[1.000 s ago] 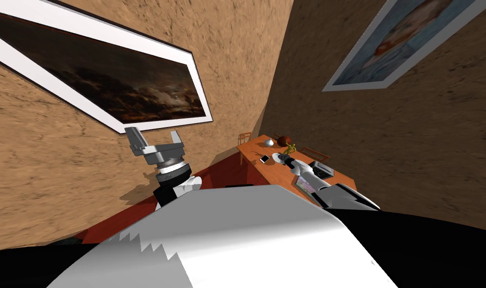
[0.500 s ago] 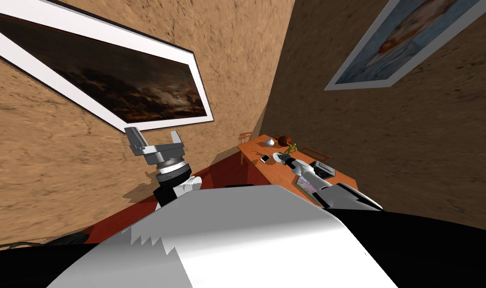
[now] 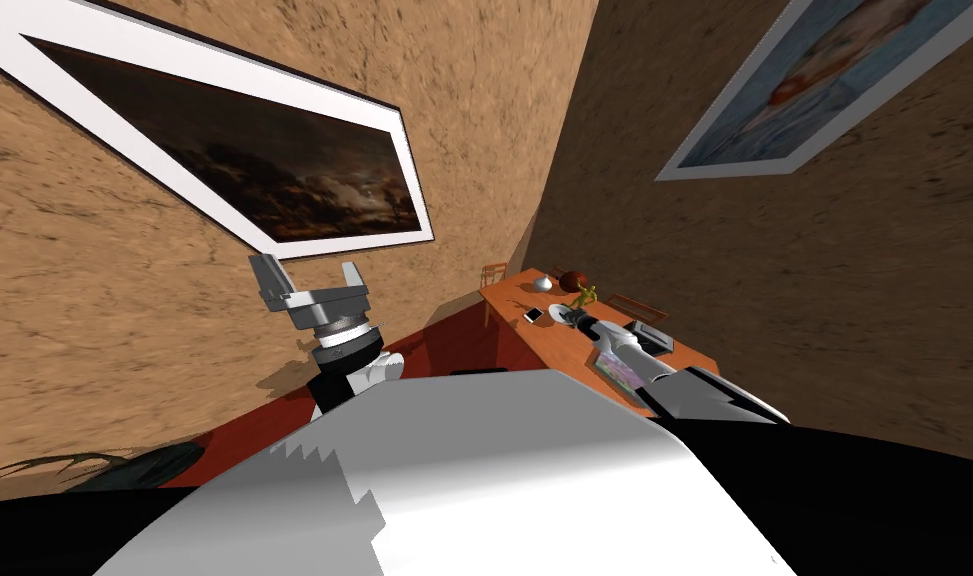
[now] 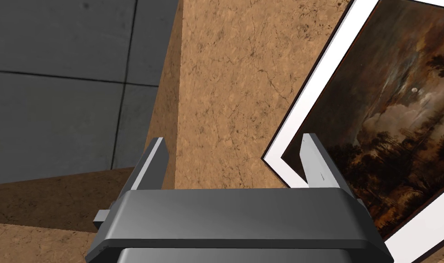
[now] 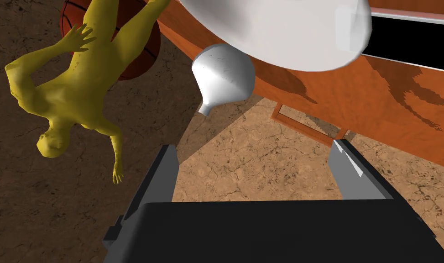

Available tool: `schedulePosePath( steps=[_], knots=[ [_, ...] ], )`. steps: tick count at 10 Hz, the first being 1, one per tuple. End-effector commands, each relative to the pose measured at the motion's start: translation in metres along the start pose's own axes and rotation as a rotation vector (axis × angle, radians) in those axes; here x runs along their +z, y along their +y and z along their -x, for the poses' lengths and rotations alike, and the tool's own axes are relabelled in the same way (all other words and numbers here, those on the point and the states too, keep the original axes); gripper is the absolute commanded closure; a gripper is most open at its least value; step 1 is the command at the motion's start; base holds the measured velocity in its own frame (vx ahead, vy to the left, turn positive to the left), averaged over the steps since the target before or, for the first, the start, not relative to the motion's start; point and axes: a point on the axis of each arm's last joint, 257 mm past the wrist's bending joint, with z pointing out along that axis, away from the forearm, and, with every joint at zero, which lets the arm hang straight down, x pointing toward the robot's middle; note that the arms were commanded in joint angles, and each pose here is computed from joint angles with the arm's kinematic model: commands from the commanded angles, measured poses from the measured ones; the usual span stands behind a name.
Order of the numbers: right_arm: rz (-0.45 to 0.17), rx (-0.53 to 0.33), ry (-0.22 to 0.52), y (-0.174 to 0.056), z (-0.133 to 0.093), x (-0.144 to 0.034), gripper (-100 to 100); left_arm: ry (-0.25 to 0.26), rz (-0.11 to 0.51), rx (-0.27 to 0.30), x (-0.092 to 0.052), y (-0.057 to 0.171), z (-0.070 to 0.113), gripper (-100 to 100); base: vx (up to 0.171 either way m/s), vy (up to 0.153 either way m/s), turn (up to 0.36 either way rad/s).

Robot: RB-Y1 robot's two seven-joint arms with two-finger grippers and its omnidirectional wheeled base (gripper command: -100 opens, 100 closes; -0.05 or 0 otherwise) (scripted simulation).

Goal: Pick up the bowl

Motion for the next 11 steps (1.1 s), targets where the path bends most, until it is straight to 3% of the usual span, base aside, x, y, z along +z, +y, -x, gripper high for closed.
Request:
schedulePosePath(
  steps=[1, 4, 5, 11],
  knots=[
    [0.006, -0.082, 0.017, -0.008, -0.009, -0.004, -100, 0.0, 0.0, 0.0, 0.0, 0.0, 0.0, 0, -0.082, 0.041, 0.079],
    [0.023, -0.232, 0.052, -0.022, -0.027, -0.012, -100, 0.0, 0.0, 0.0, 0.0, 0.0, 0.0, 0, -0.077, 0.028, 0.076],
    [0.023, -0.235, 0.052, -0.022, -0.027, -0.012, -100, 0.0, 0.0, 0.0, 0.0, 0.0, 0.0, 0, -0.053, 0.015, 0.028],
    [0.092, -0.535, 0.131, -0.042, -0.068, -0.034, -100, 0.0, 0.0, 0.0, 0.0, 0.0, 0.0, 0, -0.06, 0.022, 0.086]
  ],
)
